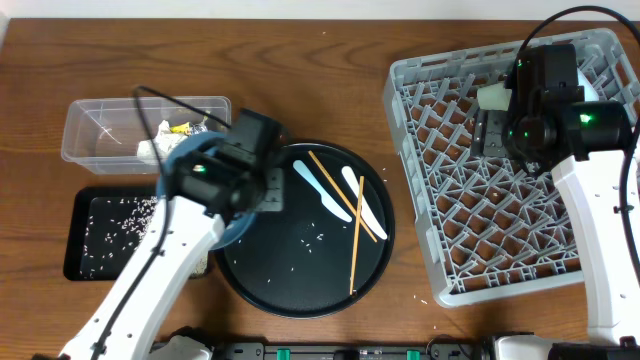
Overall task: Sort waste into correct bins and load items into the dishwasher rack
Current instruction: 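Lift the blue plate with left gripper and carry it over the rice tray, then tilt the blue plate with left gripper to pour rice onto the tray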
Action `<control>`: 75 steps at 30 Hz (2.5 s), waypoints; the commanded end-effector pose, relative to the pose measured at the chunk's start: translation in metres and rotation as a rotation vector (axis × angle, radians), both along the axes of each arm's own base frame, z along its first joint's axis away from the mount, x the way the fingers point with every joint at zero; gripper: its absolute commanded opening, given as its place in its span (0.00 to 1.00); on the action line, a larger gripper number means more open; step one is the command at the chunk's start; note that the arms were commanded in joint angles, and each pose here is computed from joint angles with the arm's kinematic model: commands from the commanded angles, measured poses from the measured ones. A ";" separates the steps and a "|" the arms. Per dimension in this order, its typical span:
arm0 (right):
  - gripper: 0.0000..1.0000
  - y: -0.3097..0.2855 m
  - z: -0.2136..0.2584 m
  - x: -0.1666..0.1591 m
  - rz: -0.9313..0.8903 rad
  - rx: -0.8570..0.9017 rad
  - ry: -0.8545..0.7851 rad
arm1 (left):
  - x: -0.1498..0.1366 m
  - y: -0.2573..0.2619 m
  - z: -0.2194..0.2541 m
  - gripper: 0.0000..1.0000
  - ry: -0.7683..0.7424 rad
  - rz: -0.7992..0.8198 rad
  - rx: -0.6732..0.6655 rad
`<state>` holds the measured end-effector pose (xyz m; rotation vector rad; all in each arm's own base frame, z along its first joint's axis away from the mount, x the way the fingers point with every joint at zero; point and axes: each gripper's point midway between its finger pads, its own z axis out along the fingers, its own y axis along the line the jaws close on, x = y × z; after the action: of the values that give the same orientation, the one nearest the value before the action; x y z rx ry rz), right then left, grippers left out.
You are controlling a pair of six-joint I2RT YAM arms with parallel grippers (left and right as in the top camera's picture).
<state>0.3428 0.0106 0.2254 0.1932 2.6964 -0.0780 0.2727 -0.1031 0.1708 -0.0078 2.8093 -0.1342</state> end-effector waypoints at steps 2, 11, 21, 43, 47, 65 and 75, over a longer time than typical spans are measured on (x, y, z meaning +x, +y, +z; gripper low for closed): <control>0.79 -0.003 0.003 -0.002 -0.022 0.002 -0.007 | 0.002 0.014 0.010 0.06 0.007 0.070 -0.114; 0.79 -0.003 0.003 -0.002 -0.022 0.002 -0.006 | 0.007 0.033 0.014 0.06 0.033 0.083 -0.323; 0.79 -0.003 0.002 -0.003 -0.022 0.001 -0.002 | 0.013 0.065 0.026 0.06 -0.035 0.091 -0.492; 0.79 -0.004 0.002 -0.004 -0.023 -0.001 -0.001 | 0.014 0.122 0.070 0.06 -0.337 0.171 -1.043; 0.79 -0.004 0.002 -0.004 -0.023 -0.001 -0.001 | 0.013 0.136 0.078 0.06 -0.421 0.205 -1.206; 0.79 -0.004 0.002 -0.003 -0.023 -0.001 -0.004 | 0.012 0.161 0.077 0.06 -0.459 0.302 -1.293; 0.79 -0.004 0.002 -0.003 -0.023 0.000 -0.004 | 0.005 0.168 0.028 0.06 -0.235 0.478 -1.114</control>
<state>0.3409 0.0104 0.2245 0.1931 2.7049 -0.0806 0.2832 0.0591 0.2243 -0.6839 1.9336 -1.4899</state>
